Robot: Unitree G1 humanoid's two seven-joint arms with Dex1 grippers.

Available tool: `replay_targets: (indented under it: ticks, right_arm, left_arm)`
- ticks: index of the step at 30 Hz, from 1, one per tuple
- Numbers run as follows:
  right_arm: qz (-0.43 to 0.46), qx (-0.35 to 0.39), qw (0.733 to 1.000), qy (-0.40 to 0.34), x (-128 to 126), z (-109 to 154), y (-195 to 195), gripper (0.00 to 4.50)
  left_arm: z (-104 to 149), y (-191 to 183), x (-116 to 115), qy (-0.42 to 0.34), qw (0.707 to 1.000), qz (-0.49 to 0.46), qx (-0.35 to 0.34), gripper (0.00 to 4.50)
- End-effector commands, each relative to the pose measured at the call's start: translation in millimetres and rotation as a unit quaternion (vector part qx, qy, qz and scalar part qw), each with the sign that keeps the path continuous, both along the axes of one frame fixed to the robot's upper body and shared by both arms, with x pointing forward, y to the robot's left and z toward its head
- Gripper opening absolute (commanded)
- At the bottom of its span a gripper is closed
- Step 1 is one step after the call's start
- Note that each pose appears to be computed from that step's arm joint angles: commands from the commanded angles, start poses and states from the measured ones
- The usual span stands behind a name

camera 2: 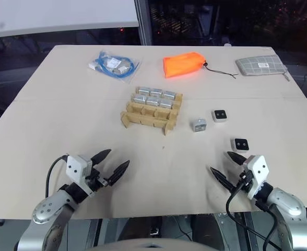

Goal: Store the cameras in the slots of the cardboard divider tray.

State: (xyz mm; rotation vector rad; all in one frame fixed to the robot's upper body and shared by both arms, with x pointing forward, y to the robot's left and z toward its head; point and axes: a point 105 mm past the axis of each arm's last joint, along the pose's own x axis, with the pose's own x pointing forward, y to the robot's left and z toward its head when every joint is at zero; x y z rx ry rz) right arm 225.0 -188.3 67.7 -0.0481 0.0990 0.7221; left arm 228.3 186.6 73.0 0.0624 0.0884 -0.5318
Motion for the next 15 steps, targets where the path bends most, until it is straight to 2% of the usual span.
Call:
replay_targets:
  ticks: [1, 15]
  right_arm:
    - [0.004, 0.001, 1.000, -0.015, -0.3, 6.3, 1.9, 4.50]
    - [-0.002, -0.001, 1.000, -0.018, -0.6, 6.4, -0.4, 4.50]
  left_arm:
    - [10.5, -4.4, 1.0, -0.019, 1.000, -0.013, 0.003, 4.43]
    - [12.0, -7.5, 4.1, -0.021, 0.999, -0.030, 0.000, 4.43]
